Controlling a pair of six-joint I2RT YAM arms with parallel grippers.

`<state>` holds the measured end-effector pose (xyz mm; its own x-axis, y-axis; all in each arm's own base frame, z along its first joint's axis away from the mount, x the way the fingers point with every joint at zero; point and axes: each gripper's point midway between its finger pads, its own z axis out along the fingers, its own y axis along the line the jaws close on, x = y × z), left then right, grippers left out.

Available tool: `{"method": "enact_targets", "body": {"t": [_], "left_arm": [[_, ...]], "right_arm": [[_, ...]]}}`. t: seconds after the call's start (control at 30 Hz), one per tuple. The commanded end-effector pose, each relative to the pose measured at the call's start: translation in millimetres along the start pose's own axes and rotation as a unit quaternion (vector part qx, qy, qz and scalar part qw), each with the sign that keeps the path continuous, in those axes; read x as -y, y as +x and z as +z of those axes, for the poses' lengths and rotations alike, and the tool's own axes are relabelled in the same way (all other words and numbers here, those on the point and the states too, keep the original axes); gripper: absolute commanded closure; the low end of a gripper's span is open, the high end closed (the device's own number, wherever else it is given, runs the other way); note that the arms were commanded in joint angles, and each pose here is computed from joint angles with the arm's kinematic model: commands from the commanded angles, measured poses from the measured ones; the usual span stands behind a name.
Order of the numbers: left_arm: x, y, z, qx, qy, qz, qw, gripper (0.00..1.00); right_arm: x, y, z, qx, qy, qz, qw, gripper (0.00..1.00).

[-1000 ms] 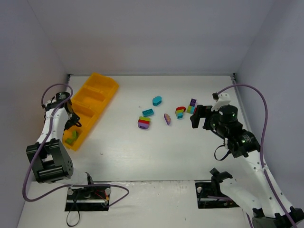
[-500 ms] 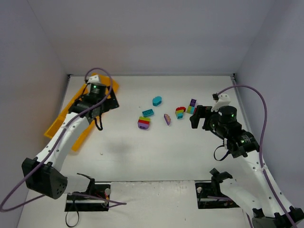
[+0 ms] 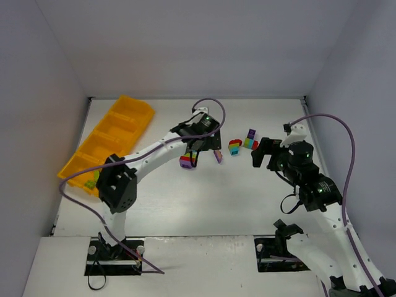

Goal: Sort the legos into containers by color

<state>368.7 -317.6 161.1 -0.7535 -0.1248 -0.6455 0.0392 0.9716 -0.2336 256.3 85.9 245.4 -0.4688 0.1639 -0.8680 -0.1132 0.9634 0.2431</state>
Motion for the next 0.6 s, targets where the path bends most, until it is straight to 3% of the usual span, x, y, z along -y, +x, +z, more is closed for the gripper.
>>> {"method": "enact_targets", "body": {"t": [0.0, 0.17, 0.33, 0.53, 0.57], "left_arm": [[35, -27, -1, 0.041, 0.018, -0.054, 0.998, 0.06], [55, -7, 40, 0.026, -0.009, -0.047, 0.999, 0.07], [58, 2, 73, 0.017, -0.038, -0.042, 0.998, 0.17], [59, 20, 105, -0.007, -0.056, -0.031, 0.998, 0.38], [59, 23, 108, -0.011, -0.056, -0.031, 0.998, 0.50]], "right_arm": [[1, -12, -1, 0.031, 0.008, 0.011, 0.999, 0.00], [0, -13, -5, 0.034, 0.005, 0.016, 0.999, 0.00], [-1, -14, -9, 0.036, 0.002, 0.023, 0.999, 0.00], [-3, -15, -12, 0.039, -0.002, 0.027, 0.999, 0.00], [-3, -14, -12, 0.038, -0.003, 0.027, 0.999, 0.00]]}}
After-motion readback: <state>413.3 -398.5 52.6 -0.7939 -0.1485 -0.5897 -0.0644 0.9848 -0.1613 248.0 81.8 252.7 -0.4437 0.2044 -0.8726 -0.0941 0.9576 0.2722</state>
